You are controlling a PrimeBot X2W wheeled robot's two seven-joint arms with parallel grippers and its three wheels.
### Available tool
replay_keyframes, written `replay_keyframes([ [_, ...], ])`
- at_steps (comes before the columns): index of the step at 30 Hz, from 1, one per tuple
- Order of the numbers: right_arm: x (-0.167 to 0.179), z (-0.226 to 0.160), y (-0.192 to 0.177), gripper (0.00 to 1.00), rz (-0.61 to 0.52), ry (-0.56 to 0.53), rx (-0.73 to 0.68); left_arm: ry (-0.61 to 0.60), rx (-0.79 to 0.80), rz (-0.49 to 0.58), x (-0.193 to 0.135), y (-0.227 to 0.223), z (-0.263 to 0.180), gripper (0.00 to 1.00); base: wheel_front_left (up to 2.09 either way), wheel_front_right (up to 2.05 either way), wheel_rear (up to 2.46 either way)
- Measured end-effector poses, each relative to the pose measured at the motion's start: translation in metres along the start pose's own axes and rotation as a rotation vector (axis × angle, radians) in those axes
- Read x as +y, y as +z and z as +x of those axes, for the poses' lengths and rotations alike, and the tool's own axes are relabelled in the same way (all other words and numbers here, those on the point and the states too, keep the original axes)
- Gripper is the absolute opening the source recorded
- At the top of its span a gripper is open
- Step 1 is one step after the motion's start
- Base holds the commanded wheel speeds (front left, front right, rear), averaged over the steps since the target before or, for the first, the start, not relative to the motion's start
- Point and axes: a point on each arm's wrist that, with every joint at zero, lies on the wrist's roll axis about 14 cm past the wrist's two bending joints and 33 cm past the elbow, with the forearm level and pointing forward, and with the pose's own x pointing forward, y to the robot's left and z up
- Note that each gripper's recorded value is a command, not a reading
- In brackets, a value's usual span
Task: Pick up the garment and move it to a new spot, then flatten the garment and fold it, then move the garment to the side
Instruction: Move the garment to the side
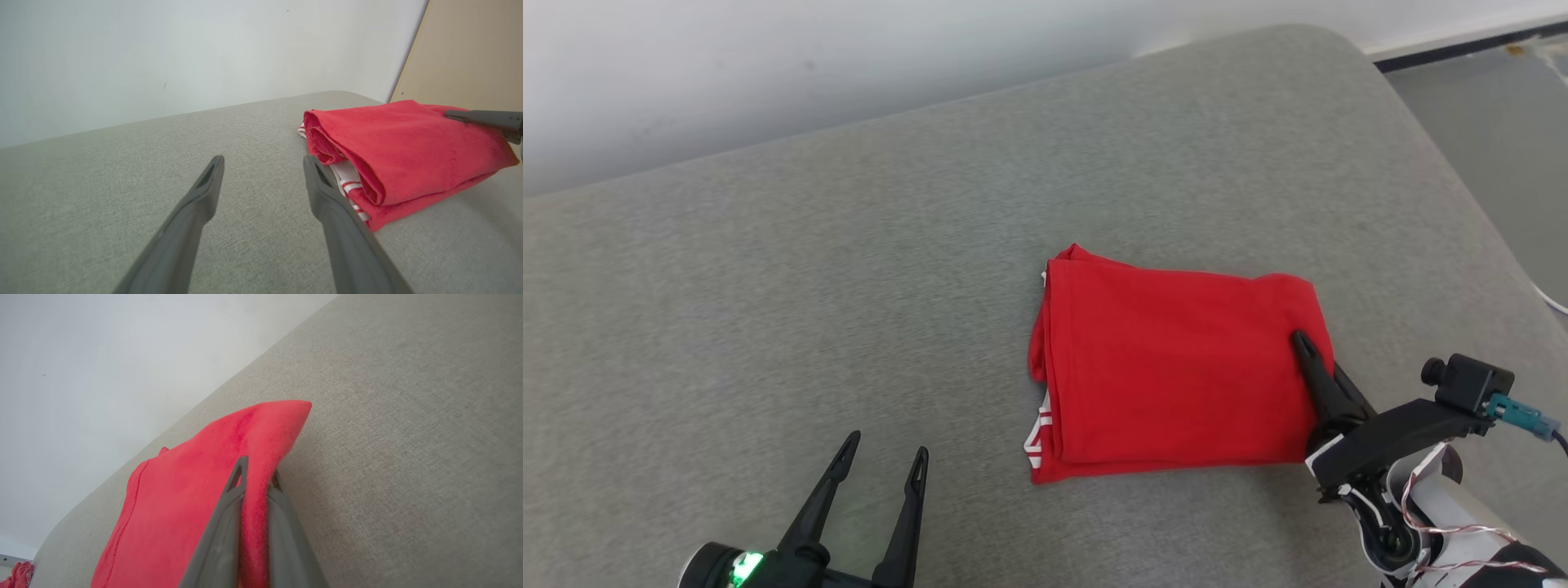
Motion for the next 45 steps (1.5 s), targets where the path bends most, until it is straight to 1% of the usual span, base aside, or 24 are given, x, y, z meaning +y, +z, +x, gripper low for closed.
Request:
replay_keyframes([
  [7,-0.016,-0.018,-0.001,0.0,0.004,-0.059,-0.009,-0.079,-0.003,-0.025,-0.023,-0.006,0.015,1.0,0.0,0.0,0.0],
  [9,-0.022,-0.017,-0.002,0.0,-0.005,-0.073,0.0,-0.103,-0.004,-0.031,-0.029,-0.009,0.02,1.0,0.0,0.0,0.0],
  [13,-0.023,-0.008,0.002,0.0,-0.03,-0.068,0.009,-0.123,-0.013,-0.039,-0.033,-0.01,0.027,1.0,0.0,0.0,0.0],
  [18,-0.025,0.012,0.01,0.0,-0.101,-0.041,0.031,-0.134,-0.055,-0.044,-0.031,-0.004,0.04,1.0,0.0,0.0,0.0],
  [22,-0.026,0.032,0.02,0.0,-0.188,-0.01,0.052,-0.136,-0.084,-0.044,-0.028,-0.001,0.049,1.0,0.0,0.0,0.0],
  [26,-0.029,0.055,0.031,0.0,-0.287,0.019,0.073,-0.145,-0.109,-0.044,-0.025,0.0,0.059,1.0,0.0,0.0,0.0],
  [32,-0.035,0.096,0.056,0.0,-0.374,0.039,0.058,-0.141,-0.125,-0.037,-0.016,-0.007,0.071,1.0,0.0,0.0,0.0],
  [37,-0.052,0.122,0.077,0.0,-0.407,0.009,0.033,-0.136,-0.133,-0.035,-0.007,-0.017,0.08,1.0,0.0,0.0,0.0],
  [45,-0.096,0.146,0.11,0.0,-0.444,-0.098,-0.026,-0.134,-0.121,-0.034,0.004,-0.041,0.088,1.0,0.0,0.0,0.0],
])
